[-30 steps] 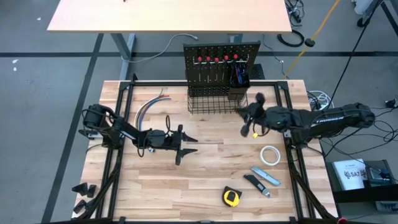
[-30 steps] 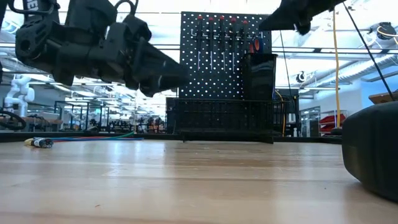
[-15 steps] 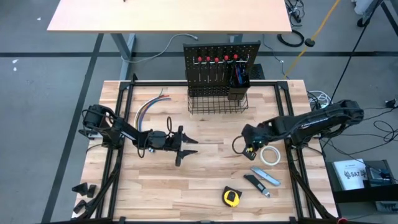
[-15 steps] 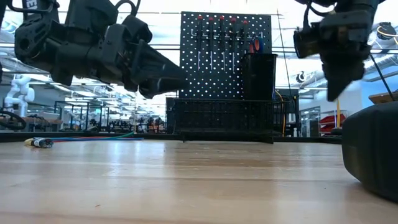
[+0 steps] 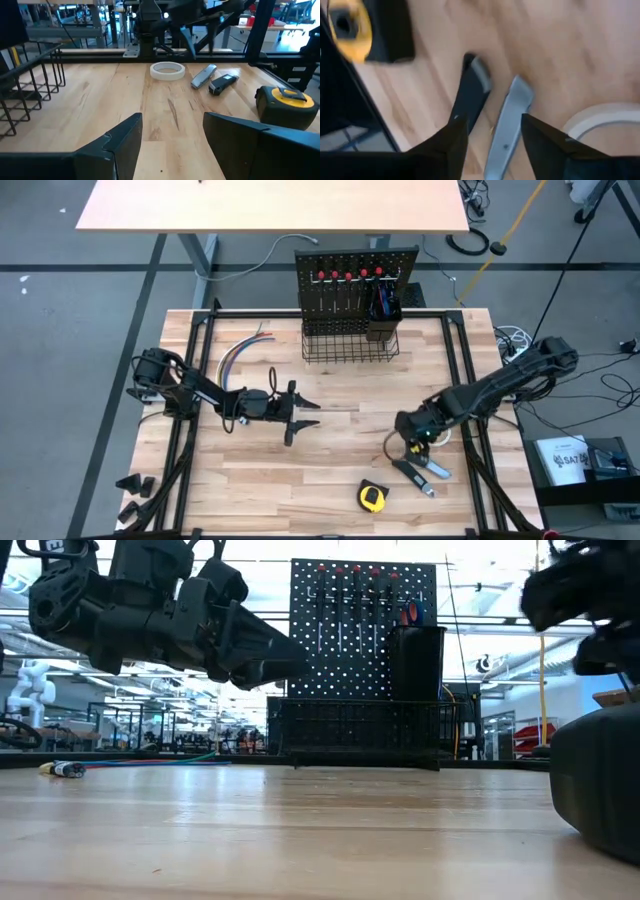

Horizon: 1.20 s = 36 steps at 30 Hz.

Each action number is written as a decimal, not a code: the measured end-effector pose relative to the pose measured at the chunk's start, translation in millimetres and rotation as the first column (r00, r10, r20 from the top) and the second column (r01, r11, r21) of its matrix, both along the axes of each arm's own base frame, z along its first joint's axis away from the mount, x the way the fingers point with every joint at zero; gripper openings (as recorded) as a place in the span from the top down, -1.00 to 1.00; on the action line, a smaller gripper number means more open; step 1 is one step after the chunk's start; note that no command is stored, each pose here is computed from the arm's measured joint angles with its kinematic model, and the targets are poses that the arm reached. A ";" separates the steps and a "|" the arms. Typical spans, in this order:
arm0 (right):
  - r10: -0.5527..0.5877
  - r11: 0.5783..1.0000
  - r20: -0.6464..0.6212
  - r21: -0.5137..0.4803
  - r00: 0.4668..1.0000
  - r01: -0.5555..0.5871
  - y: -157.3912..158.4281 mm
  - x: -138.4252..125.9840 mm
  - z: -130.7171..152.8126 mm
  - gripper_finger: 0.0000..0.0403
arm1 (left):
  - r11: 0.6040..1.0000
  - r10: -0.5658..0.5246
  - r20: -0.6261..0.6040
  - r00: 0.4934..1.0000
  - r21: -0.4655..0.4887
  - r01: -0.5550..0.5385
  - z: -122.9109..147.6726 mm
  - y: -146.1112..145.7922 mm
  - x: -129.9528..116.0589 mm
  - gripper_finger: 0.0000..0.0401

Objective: Hang tools onto peg board
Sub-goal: Put the silver cutter knife into the wire basket bin on the pegboard

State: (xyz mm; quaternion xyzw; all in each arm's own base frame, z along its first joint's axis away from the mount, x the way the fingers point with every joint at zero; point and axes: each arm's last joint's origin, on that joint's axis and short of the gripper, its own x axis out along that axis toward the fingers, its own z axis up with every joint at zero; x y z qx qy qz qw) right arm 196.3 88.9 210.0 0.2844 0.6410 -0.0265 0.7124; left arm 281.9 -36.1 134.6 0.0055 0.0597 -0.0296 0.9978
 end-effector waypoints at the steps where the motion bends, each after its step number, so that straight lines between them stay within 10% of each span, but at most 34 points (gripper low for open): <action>1: 0.020 1.000 -0.002 0.004 1.000 -0.020 4.4 -2.0 0.0 0.13 | 1.000 -0.001 0.001 1.000 0.008 0.001 0.0 0.0 0.0 -0.08; 12: 0.079 0.997 -0.032 -0.023 0.996 -0.080 41.4 -23.6 -2.0 -0.03 | 0.998 -0.040 0.005 0.999 0.056 0.040 5.6 -2.5 8.3 -0.08; 20: 0.107 0.987 -0.092 -0.113 0.990 -0.118 60.1 -28.6 -20.0 0.01 | 0.977 -0.065 -0.284 0.957 0.178 0.119 24.7 -29.9 51.0 -0.08; 36: 0.112 0.960 -0.242 -0.226 0.964 -0.168 79.5 -33.4 -55.7 0.01 | 0.975 -0.082 -0.282 0.956 0.175 0.135 24.7 -34.3 53.4 -0.08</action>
